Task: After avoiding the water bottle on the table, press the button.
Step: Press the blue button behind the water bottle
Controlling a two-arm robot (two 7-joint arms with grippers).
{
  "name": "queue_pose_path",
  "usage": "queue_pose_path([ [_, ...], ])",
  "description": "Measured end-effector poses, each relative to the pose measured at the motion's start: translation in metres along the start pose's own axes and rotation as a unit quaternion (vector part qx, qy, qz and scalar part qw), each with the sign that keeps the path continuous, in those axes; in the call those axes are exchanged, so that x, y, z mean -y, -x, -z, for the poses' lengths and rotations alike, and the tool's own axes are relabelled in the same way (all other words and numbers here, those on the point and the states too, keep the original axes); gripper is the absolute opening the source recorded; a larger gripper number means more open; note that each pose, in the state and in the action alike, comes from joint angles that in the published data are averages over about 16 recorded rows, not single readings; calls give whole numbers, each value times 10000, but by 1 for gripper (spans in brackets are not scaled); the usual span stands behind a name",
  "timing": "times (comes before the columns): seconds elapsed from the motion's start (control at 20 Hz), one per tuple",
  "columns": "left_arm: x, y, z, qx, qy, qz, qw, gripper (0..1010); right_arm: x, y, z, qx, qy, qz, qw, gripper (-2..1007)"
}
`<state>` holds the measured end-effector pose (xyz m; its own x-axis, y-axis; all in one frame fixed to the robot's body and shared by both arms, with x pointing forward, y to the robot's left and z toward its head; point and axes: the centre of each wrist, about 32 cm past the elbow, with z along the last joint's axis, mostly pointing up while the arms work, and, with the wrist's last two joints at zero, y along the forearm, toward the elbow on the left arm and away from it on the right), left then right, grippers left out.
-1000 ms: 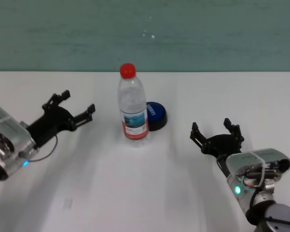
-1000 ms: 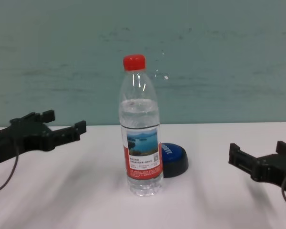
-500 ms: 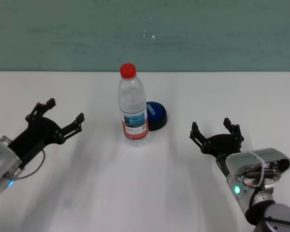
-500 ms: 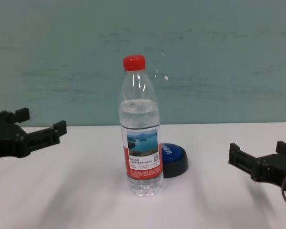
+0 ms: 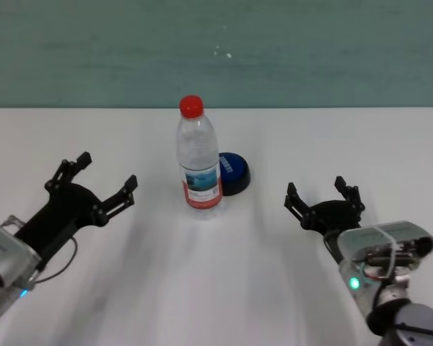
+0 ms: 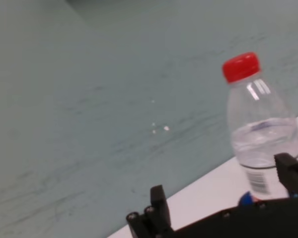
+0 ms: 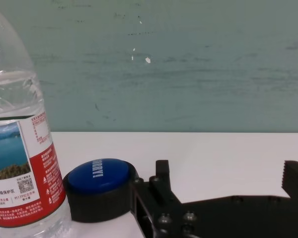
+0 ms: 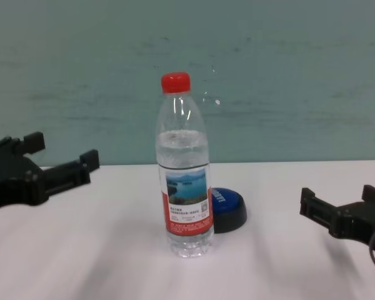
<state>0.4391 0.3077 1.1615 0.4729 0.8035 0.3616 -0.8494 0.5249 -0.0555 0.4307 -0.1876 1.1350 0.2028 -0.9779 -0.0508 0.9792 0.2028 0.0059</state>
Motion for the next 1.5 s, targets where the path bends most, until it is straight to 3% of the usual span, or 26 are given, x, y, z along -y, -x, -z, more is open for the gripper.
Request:
queue_pose_path([
  [0.35,-70,200,-34,-102,14,78,9999,1000,0,0,0,0,0,0,10000,1004],
  [0.85,-155,457,42,-303,-30,220,9993,1000,0,0,0,0,0,0,10000,1004],
  [1.15,-212,574,83,-390,-69,236,9989,1000,0,0,0,0,0,0,10000,1004],
  [1.5,-263,651,111,-416,-119,211,9988,1000,0,0,0,0,0,0,10000,1004],
])
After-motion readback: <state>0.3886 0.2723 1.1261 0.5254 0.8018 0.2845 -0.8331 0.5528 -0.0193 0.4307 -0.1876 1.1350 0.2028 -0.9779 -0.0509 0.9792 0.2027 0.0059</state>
